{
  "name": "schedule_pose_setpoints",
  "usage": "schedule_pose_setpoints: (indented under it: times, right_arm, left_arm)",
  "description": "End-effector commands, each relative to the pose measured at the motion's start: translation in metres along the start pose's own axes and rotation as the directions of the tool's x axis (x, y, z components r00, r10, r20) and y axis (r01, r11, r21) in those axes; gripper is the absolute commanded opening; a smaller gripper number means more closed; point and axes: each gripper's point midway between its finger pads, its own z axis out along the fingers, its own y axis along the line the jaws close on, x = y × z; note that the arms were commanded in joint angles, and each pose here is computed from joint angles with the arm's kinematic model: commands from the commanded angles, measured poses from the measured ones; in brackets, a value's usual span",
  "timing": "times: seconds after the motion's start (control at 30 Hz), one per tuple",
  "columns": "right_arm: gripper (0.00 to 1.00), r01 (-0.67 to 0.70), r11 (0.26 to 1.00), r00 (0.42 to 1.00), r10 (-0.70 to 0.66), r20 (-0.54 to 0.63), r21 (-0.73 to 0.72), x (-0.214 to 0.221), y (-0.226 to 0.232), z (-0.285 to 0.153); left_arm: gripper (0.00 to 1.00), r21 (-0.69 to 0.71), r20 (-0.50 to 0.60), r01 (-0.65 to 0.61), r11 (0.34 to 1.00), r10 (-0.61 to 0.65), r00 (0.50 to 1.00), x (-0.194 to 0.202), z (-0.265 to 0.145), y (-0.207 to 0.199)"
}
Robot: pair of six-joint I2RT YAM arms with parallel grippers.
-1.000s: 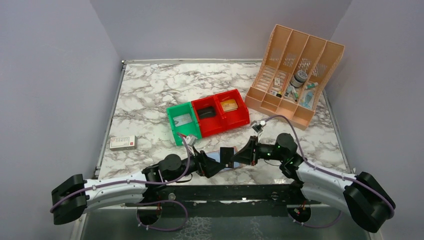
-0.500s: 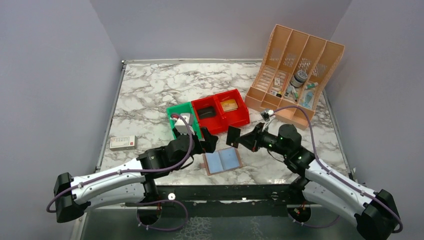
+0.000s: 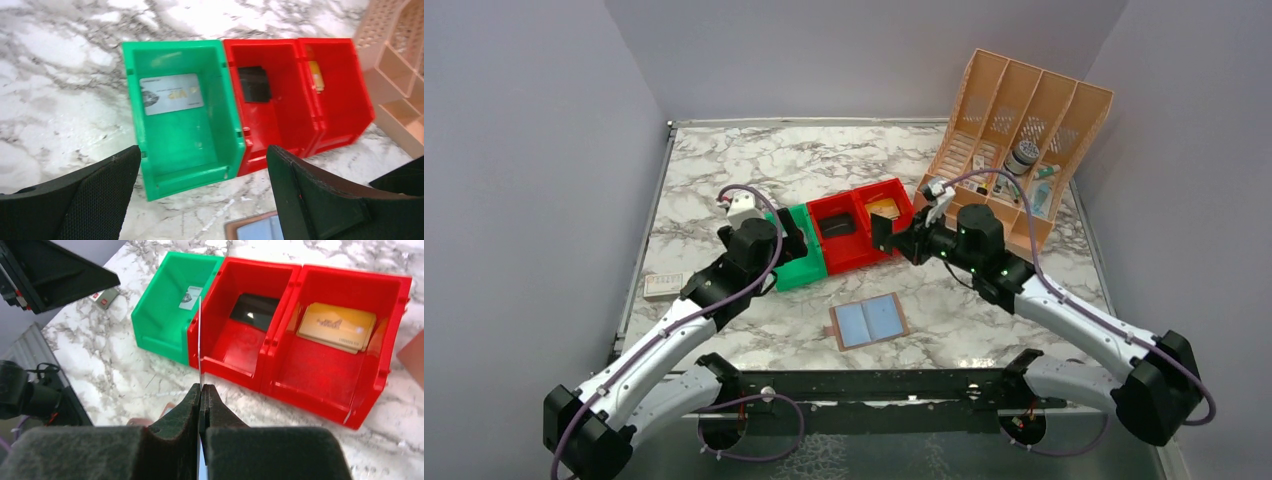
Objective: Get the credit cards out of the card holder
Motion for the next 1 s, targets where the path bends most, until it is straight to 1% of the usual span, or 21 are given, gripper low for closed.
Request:
schedule_pose_setpoints:
  times: [0.0,0.07,0.17,0.23,0.3,0.37,0.43,0.53,0.6,0.67,0.8,0.87,0.97]
  right_arm:
    - [0.01,0.166,0.986,0.986,-0.166,-0.002,-0.007,-0.021,-0.007,0.026]
    - [0.01,0.222,0.974,0.975,-0.221,-0.023,0.036,-0.025,-0.015,0.042]
    - [0.01,0.324,0.944,0.946,-0.325,-0.007,0.066,-0.035,-0.016,0.062]
    - [0.01,0.414,0.907,0.910,-0.415,0.001,0.076,-0.035,-0.016,0.073]
    - [0.01,0.512,0.855,0.858,-0.514,-0.001,0.085,-0.033,-0.016,0.084]
    - [0.01,0.589,0.804,0.807,-0.590,-0.010,0.083,-0.028,-0.019,0.094]
    - [0.01,0.638,0.766,0.769,-0.639,-0.005,0.082,-0.023,-0.020,0.102]
    - [0.01,0.674,0.738,0.737,-0.675,0.047,0.028,-0.013,-0.011,0.112]
    - [0.01,0.699,0.715,0.714,-0.698,0.059,-0.001,-0.006,-0.007,0.119]
    - [0.01,0.709,0.705,0.704,-0.709,0.038,0.011,-0.001,-0.013,0.128]
    - [0.01,0.751,0.658,0.660,-0.749,-0.061,0.051,0.009,-0.035,0.145]
    - [0.01,0.769,0.636,0.639,-0.766,-0.062,0.066,0.009,-0.039,0.151]
    - [0.01,0.796,0.604,0.606,-0.793,-0.062,0.042,0.013,-0.039,0.158]
  left_arm:
    - [0.99,-0.005,-0.128,0.031,1.000,-0.031,0.991,0.032,0.001,0.025]
    - [0.99,-0.010,-0.131,0.057,0.998,-0.058,0.990,0.040,-0.002,0.032]
    - [0.99,0.035,-0.137,0.078,0.996,-0.072,0.988,0.051,-0.007,0.033]
    - [0.99,0.073,-0.137,0.077,0.994,-0.066,0.988,0.053,-0.010,0.030]
    - [0.99,0.096,-0.137,0.065,0.993,-0.052,0.989,0.054,-0.013,0.028]
    - [0.99,0.109,-0.139,0.058,0.992,-0.042,0.989,0.055,-0.014,0.027]
    - [0.99,0.108,-0.139,0.048,0.993,-0.033,0.990,0.056,-0.014,0.028]
    - [0.99,0.104,-0.139,0.033,0.994,-0.018,0.990,0.060,-0.011,0.031]
    - [0.99,0.096,-0.152,0.024,0.995,-0.009,0.988,0.064,-0.009,0.033]
    - [0.99,0.095,-0.164,0.013,0.995,0.002,0.986,0.067,-0.009,0.034]
    - [0.99,0.107,-0.172,0.016,0.994,0.002,0.985,0.069,-0.011,0.033]
    - [0.99,0.109,-0.166,0.018,0.994,0.000,0.986,0.067,-0.011,0.032]
    - [0.99,0.110,-0.162,0.020,0.994,-0.002,0.987,0.068,-0.012,0.033]
